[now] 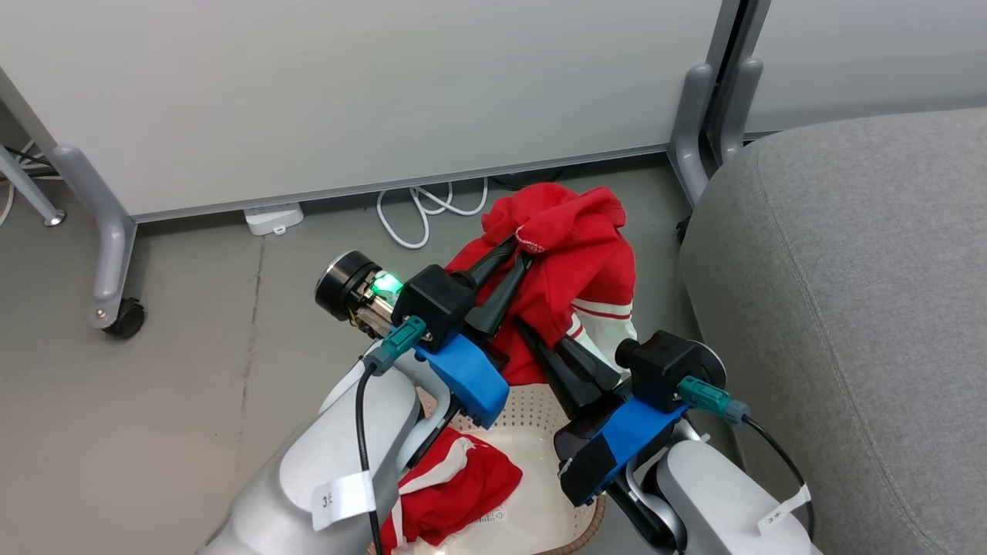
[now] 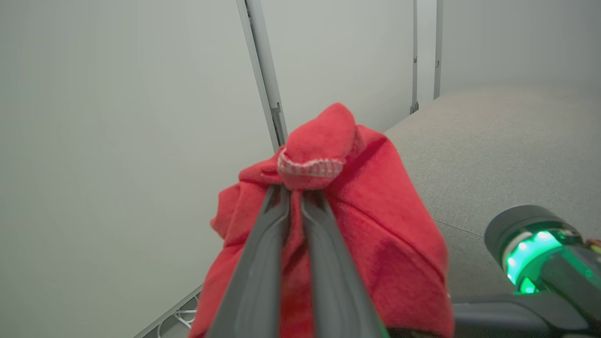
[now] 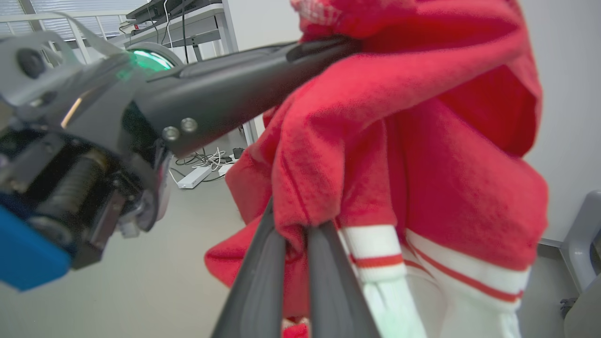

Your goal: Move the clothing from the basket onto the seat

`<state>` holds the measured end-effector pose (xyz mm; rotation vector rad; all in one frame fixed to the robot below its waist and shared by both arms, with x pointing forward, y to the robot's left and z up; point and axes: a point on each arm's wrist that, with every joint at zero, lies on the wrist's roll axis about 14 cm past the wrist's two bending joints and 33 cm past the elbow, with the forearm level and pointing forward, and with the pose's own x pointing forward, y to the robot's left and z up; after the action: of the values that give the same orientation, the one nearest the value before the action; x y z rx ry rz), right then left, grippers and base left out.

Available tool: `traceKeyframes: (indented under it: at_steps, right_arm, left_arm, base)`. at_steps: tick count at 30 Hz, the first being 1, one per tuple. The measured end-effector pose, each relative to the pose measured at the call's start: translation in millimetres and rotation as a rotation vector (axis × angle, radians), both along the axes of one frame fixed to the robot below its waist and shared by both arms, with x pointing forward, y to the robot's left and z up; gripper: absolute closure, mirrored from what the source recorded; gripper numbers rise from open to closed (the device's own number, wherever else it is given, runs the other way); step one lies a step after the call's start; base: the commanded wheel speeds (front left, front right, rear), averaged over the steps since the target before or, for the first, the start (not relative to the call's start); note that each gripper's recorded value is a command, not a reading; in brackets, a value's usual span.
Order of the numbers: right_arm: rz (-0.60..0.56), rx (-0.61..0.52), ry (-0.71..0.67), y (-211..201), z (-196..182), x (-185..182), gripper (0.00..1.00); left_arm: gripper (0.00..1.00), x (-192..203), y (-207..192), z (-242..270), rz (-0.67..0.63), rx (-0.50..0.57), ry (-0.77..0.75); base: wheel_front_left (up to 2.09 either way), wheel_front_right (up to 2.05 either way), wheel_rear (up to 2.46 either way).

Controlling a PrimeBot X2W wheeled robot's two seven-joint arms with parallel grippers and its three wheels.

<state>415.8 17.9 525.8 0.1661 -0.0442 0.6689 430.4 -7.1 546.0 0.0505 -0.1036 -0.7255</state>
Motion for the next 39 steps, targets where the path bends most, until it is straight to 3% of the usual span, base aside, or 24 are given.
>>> traceKeyframes:
  at_steps: [13,15,31,39]
  right_arm:
    - [0.0,0.005,-0.01,0,4,0,1.0]
    - [0.0,0.006,-0.013,0,5,0,1.0]
    - [-0.015,0.021,-0.026,-5,11,0,1.0]
    - [-0.101,0.033,-0.023,-31,10,12,1.0]
  left_arm:
    - [1.0,0,0,0,-0.002,0.002,0.0]
    - [0.0,2,2,2,0.006,0.002,-0.009]
    - [0.0,3,1,2,0.014,0.012,-0.019]
    - [0.0,5,-5,-2,0.0,0.003,-0.015]
  base:
    - [0.0,0.0,0.0]
    - [0.0,0.0,0.0]
    - [0.0,0.0,0.0]
    - [0.0,0.0,0.0]
